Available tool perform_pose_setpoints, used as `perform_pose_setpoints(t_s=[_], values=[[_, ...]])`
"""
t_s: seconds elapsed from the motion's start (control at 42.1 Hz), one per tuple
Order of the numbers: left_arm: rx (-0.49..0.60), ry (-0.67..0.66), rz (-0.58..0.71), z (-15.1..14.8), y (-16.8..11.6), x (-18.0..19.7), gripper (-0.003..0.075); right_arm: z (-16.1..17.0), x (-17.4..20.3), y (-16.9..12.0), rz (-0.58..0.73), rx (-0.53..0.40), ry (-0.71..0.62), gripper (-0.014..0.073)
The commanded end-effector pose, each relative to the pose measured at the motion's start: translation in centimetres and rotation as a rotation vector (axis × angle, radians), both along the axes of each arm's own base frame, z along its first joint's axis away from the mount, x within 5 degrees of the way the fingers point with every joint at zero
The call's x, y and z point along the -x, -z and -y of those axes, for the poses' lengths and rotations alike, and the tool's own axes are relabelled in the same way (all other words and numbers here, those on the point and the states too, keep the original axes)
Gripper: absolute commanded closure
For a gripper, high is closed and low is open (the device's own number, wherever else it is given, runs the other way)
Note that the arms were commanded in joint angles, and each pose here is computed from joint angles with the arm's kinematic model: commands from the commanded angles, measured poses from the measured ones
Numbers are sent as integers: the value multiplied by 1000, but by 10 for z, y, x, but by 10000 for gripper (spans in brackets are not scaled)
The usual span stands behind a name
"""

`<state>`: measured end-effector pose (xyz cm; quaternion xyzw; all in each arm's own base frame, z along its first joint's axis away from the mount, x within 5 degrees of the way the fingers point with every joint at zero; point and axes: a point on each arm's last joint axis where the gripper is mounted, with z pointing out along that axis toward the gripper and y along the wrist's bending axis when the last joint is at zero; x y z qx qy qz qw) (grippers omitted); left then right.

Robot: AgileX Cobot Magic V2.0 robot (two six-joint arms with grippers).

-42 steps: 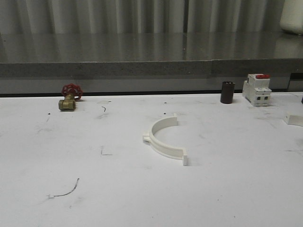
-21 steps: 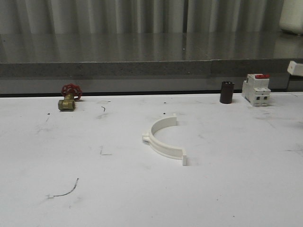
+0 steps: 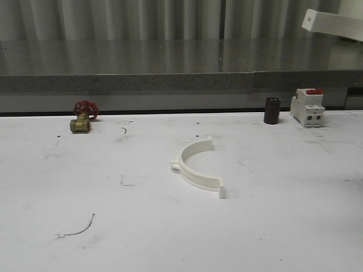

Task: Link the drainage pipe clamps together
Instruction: 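Carry the clamp half toward the placed half and lower it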

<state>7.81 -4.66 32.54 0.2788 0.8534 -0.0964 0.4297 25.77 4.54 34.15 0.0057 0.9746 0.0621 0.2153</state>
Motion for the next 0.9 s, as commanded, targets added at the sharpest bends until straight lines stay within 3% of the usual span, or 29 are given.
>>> perform_pose_setpoints(t_s=[0.0, 0.237, 0.451, 0.878], values=[[58, 1, 77, 2, -13, -3, 419, -10, -10, -11, 86, -15, -5, 433], [58, 1, 77, 2, -13, -3, 419, -41, -57, 20, 16, 43, 70, 432], [58, 1, 77, 2, -13, -3, 419, -66, -88, 62, 10, 8, 128, 432], [58, 1, 77, 2, -13, -3, 419, -91, -113, 120, -38, -2, 121, 432]])
